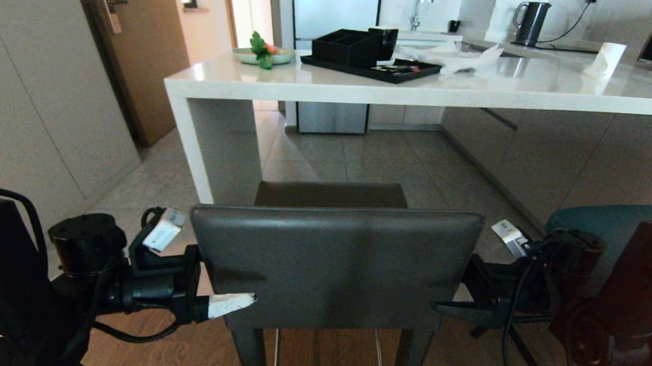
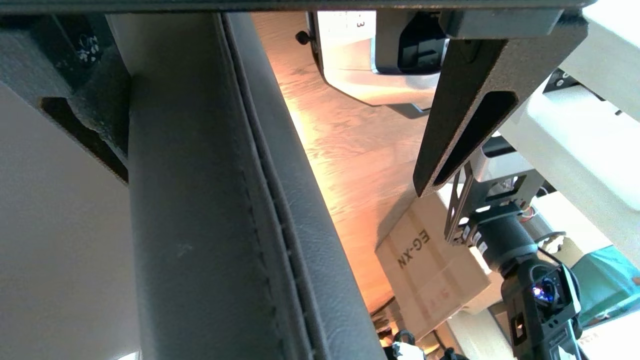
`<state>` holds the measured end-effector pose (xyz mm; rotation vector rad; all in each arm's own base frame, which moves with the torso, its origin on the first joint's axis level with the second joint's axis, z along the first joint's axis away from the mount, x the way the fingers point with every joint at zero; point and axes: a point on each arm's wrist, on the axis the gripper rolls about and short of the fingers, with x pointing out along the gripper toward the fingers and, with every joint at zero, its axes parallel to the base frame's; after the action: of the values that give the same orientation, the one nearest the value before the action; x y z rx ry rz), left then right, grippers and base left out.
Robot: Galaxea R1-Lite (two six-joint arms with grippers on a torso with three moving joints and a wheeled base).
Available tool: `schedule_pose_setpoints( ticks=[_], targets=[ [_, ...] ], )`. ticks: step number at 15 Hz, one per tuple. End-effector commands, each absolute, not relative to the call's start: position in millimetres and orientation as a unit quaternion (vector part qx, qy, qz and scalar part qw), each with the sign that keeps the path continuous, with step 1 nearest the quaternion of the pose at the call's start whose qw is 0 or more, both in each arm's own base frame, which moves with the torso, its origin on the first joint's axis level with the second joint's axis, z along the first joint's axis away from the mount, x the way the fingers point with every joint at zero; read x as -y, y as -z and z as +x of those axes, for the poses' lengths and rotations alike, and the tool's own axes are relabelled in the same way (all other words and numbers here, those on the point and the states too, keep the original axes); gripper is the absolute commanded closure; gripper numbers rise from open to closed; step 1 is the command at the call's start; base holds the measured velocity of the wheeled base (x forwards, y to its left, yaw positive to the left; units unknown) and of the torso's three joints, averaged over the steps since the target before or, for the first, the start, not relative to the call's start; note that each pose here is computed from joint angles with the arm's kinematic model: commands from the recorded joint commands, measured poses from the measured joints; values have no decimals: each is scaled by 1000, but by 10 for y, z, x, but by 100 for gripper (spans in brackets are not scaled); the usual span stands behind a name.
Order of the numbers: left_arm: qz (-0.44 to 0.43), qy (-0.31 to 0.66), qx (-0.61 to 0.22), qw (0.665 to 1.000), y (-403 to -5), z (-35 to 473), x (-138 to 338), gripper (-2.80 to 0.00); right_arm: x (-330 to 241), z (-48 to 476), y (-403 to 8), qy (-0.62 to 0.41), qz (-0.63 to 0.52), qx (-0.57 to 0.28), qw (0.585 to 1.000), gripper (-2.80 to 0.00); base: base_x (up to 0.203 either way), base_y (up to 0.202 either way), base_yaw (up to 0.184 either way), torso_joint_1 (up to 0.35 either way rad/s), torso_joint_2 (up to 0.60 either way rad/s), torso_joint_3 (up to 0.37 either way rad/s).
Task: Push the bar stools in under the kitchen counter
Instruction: Pull the gray chair out from under the dining table
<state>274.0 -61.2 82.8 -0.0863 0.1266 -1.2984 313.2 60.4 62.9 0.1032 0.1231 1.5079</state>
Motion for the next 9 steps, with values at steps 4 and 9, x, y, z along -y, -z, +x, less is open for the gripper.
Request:
schedule_pose_setpoints(
  ticks=[4, 9],
  targets=[
    [-39, 610, -56, 790, -841, 2728, 630, -280, -603, 3121, -632, -687, 46, -54, 723, -280, -195, 0, -1, 2, 1, 0],
    [-39, 607, -55, 791, -843, 2727, 622, -280, -584, 3123, -642, -685, 45, -53, 725, -280, -154, 0, -1, -2, 0, 3]
  ],
)
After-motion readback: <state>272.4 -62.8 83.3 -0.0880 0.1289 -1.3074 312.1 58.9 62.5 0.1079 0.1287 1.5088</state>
